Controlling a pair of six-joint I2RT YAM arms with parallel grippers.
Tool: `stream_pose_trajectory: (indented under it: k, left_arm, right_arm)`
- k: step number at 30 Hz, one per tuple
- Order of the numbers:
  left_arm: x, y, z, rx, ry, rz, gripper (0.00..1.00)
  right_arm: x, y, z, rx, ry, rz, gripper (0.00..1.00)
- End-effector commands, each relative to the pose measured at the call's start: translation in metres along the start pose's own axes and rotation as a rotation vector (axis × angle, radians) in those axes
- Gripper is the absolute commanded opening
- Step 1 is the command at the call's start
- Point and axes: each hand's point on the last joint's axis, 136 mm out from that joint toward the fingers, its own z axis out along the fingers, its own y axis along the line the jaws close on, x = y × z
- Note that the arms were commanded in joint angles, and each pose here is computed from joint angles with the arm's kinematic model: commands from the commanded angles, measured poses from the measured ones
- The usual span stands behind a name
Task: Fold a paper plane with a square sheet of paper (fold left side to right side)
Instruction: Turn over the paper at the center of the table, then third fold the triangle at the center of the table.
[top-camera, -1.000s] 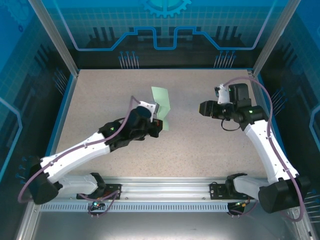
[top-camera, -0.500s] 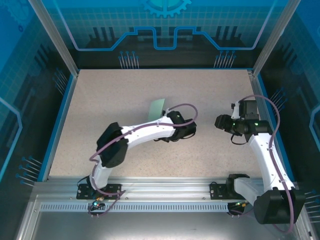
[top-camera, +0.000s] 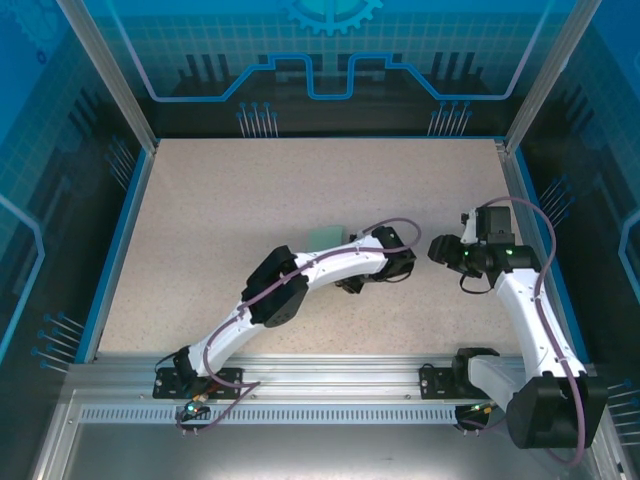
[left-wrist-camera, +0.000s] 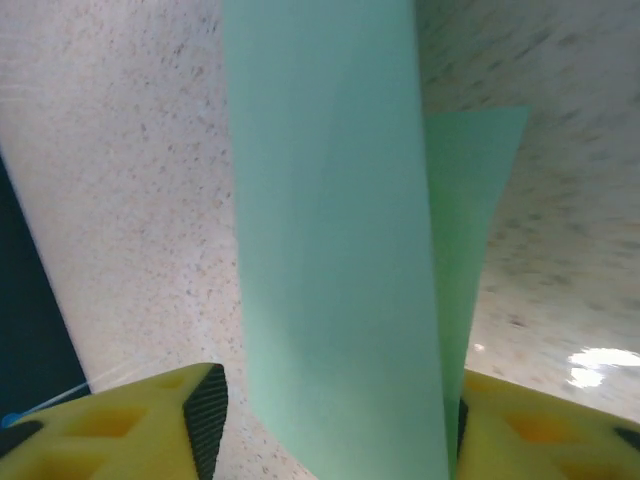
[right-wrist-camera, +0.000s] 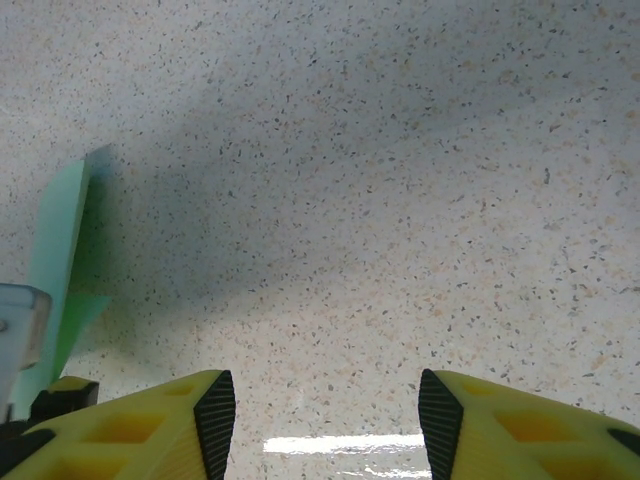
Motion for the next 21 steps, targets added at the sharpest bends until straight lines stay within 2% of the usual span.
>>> stream_pose_trajectory:
  k: [1,4,10,15,18,21]
  left_arm:
    - [-0.007,-0.006,-0.036,0.208,-0.011,0.019,0.69]
    - [-0.017,-0.006,-0.059,0.385,-0.056,-0.026,0.75]
    - [-0.025,0.037,-0.083,0.63,-0.17,-0.179,0.81]
    - [-0.017,0.084,-0.068,0.866,-0.256,-0.433,0.85]
    - [-0.006,0.106,-0.047,0.985,-0.294,-0.585,0.9]
    - [0.002,0.115,-0.027,1.112,-0.301,-0.702,0.91]
  right_arm:
    - [0.001,0.002,0.006,-0.038,0.024,0.012,0.55]
    - [0.005,0.008,0.015,-0.081,0.07,0.009,0.55]
    - [0.007,0.051,0.039,-0.302,0.14,-0.037,0.54]
    - [0.012,0.107,0.068,-0.45,0.2,-0.115,0.54]
    - [0.011,0.141,0.088,-0.499,0.225,-0.167,0.54]
    - [0.009,0.166,0.114,-0.533,0.254,-0.191,0.54]
